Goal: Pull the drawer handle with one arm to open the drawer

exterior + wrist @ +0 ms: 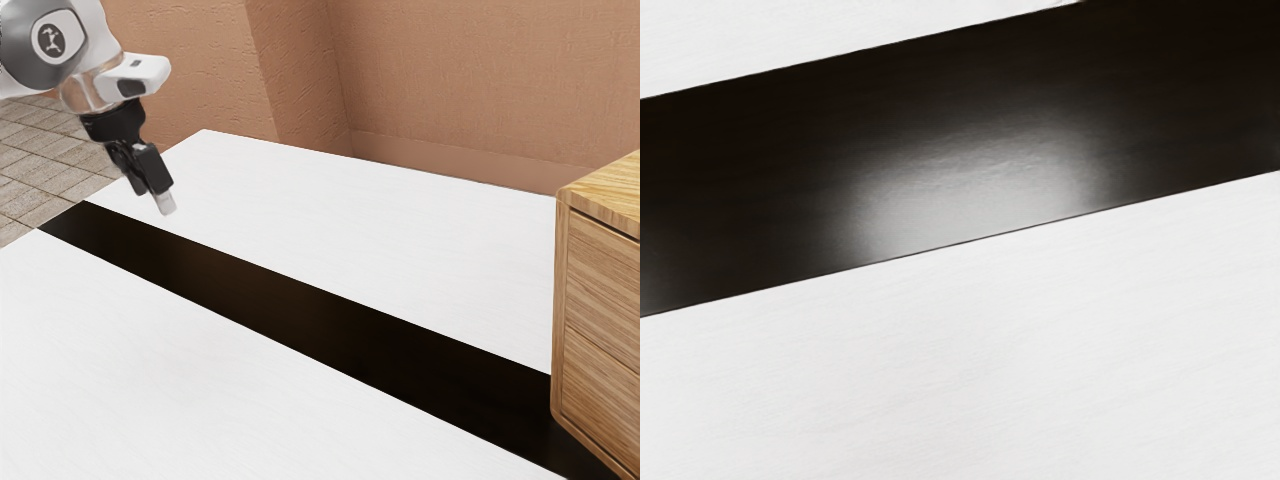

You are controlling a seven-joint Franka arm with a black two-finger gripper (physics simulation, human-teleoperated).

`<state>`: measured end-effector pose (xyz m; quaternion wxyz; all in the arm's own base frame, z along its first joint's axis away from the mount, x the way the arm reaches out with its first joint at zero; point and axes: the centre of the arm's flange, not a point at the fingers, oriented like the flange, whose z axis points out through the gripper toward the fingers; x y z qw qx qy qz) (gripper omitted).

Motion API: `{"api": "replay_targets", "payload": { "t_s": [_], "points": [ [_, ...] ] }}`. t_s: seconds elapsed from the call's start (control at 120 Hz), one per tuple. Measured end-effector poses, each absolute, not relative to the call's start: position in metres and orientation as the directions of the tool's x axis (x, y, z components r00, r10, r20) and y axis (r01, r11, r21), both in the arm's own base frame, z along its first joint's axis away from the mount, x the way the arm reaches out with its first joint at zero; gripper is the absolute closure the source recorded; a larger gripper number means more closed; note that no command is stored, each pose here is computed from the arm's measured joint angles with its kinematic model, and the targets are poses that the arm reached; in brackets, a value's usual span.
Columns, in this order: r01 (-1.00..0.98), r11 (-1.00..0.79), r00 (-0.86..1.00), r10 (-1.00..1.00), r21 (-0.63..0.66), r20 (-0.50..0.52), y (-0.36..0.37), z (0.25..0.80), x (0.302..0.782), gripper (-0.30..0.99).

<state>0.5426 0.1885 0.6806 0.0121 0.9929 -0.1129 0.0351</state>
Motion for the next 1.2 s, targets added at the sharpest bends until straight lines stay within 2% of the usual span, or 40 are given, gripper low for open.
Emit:
{"api": "replay_targets", "payload": {
  "t_s": [0.217, 0.342, 0.442, 0.567, 0.642, 0.767, 0.85, 0.917, 1.092, 1.2],
  "points": [
    [-0.195, -0.98, 0.976, -0.191, 0.032, 0.105, 0.186, 0.685, 0.546, 0.0],
    [-0.276, -0.958, 0.911, -0.285, -0.074, 0.299, 0.139, 0.811, 0.502, 0.0],
    [-0.403, -0.905, 0.855, -0.425, -0.133, 0.297, 0.079, 0.832, 0.496, 0.0],
    [-0.572, -0.776, 0.754, -0.625, -0.265, 0.204, -0.013, 0.828, 0.51, 0.0],
    [-0.711, -0.637, 0.618, -0.768, -0.298, 0.167, -0.108, 0.82, 0.507, 0.0],
    [-0.905, -0.277, 0.243, -0.959, -0.322, 0.143, -0.297, 0.815, 0.43, 0.0],
    [-0.934, -0.103, 0.058, -0.989, -0.344, 0.137, -0.363, 0.811, 0.384, 0.0],
    [-0.933, -0.06, 0.013, -0.991, -0.355, 0.134, -0.373, 0.807, 0.382, 0.0],
    [-0.92, -0.152, 0.121, -0.987, -0.362, 0.105, -0.305, 0.769, 0.474, 0.05],
    [-0.918, -0.113, 0.079, -0.992, -0.381, 0.103, -0.306, 0.756, 0.486, 0.08]
  ]
}}
